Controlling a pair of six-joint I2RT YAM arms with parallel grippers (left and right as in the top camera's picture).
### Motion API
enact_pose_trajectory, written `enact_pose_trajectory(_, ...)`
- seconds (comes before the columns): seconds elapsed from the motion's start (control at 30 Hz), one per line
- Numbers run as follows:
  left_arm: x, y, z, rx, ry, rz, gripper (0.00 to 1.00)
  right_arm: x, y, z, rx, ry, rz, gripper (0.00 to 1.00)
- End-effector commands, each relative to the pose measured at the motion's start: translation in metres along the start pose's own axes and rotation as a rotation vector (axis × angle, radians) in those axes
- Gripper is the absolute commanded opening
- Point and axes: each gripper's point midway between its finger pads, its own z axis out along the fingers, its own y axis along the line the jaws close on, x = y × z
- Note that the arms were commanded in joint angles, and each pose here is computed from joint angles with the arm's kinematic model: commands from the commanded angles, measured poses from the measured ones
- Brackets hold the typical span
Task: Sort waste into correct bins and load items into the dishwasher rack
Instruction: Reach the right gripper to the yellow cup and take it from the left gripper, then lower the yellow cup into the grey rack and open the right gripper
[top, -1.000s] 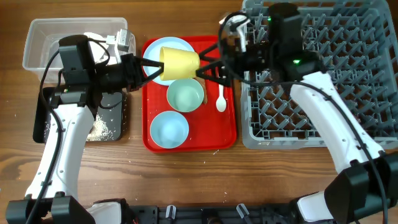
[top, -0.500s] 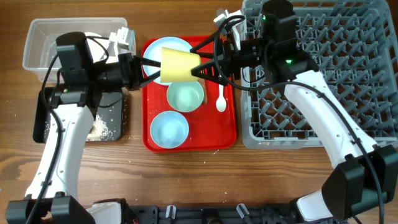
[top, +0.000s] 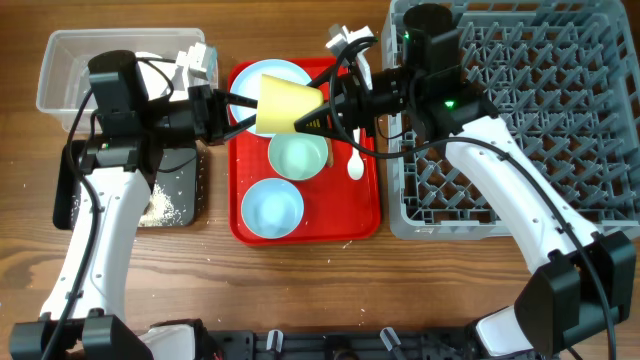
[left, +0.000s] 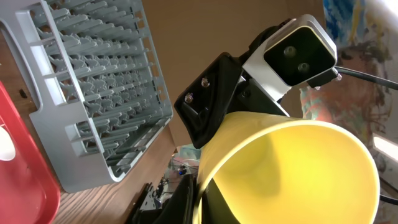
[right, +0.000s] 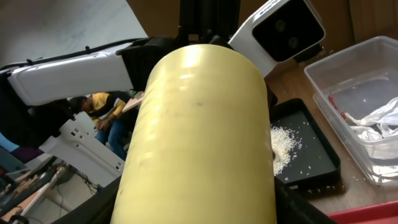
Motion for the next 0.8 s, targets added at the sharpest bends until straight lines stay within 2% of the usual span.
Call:
enact_pose_trajectory(0.0,-0.001,-0.013,-0.003,0.008,-0.003,0.028,0.04,-0.002,0.007,0.003,-0.047,0.007,-0.035,0.6)
enact_pose_trajectory(0.1,-0.001,-0.013,-0.003,0.008,-0.003,0.03,0.04,-0.003,0.007,0.003,-0.046,0.005,-0.042,0.58)
enact_pose_trajectory(0.23,-0.001,-0.013,-0.003,0.009,-0.002,0.029,0.15,-0.008,-0.004,-0.016,-0.002,-0.02,0.03,0.45)
enact_pose_trajectory(0.4,-0.001,-0.013,-0.003,0.008,-0.003,0.033,0.2,-0.014,-0.029,-0.061,0.107,-0.08,0.11,0.45)
enact_pose_trajectory(0.5,-0.004,-0.011,-0.003,-0.006,-0.017,0.051,0.2,0.002,-0.074,-0.098,0.397,-0.125,0.312,0.45)
enact_pose_trajectory(0.6,-0.009,-0.003,-0.003,-0.05,-0.051,0.1,0.25,0.035,-0.1,-0.135,0.743,-0.084,0.458,0.45)
enact_pose_trajectory(0.63,-0.013,0.005,-0.004,-0.093,-0.08,0.11,0.3,0.042,-0.098,-0.144,0.828,-0.067,0.491,0.46)
enact_pose_trajectory(0.73,-0.026,0.04,-0.012,-0.284,-0.174,0.155,0.33,0.052,-0.075,-0.173,1.045,-0.024,0.547,0.45)
enact_pose_trajectory(0.77,-0.033,0.07,-0.024,-0.451,-0.239,0.124,0.32,0.06,-0.058,-0.193,1.182,0.02,0.586,0.45)
